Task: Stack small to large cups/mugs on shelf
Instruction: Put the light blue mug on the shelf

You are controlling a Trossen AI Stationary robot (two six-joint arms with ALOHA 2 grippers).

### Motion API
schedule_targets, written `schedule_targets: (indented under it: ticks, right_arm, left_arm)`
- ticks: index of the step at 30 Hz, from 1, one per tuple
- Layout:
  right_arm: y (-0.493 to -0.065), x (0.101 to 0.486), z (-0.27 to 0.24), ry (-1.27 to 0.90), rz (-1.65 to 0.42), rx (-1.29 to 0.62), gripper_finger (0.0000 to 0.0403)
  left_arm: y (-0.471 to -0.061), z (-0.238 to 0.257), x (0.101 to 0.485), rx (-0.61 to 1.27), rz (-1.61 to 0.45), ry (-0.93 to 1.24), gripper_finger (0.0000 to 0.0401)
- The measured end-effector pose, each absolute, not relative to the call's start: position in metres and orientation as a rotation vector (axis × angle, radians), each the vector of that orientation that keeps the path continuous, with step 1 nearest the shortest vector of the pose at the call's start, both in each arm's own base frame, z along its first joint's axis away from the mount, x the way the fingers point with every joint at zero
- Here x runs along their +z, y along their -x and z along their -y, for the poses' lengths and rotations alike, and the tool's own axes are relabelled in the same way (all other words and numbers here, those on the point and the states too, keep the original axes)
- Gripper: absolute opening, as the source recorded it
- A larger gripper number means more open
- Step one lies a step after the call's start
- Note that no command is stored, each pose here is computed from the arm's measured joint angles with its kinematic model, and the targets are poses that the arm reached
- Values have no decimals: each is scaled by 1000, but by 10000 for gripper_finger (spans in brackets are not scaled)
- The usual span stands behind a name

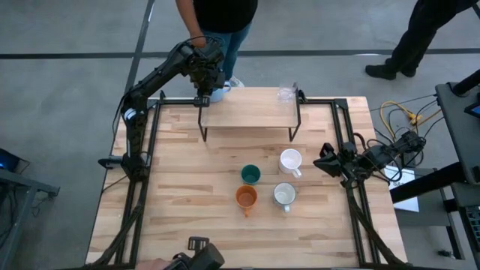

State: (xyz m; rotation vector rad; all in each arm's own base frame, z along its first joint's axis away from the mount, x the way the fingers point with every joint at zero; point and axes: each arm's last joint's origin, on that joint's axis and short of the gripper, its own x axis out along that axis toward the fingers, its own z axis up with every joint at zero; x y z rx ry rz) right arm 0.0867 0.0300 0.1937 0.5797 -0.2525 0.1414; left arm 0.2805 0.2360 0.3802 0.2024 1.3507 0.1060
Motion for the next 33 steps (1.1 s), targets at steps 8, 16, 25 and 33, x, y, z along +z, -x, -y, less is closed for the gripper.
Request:
schedule_targets:
  ticks: [8,16,25,33]
  right_arm:
    - [-87,194,-30,-579,252,141,43]
    - [-87,194,-30,-580,253,141,43]
    - [-87,194,-30,-587,252,143,43]
    - [-87,194,-30,-586,252,143,43]
  left_arm:
    - [-281,-236,380,103,-1344,-194,0]
    - [-281,-235,380,102,-1331,-169,0]
    - [-281,-235,381,105,-1328,-169,0]
    - [-283,-232,381,112,-1320,-156,0]
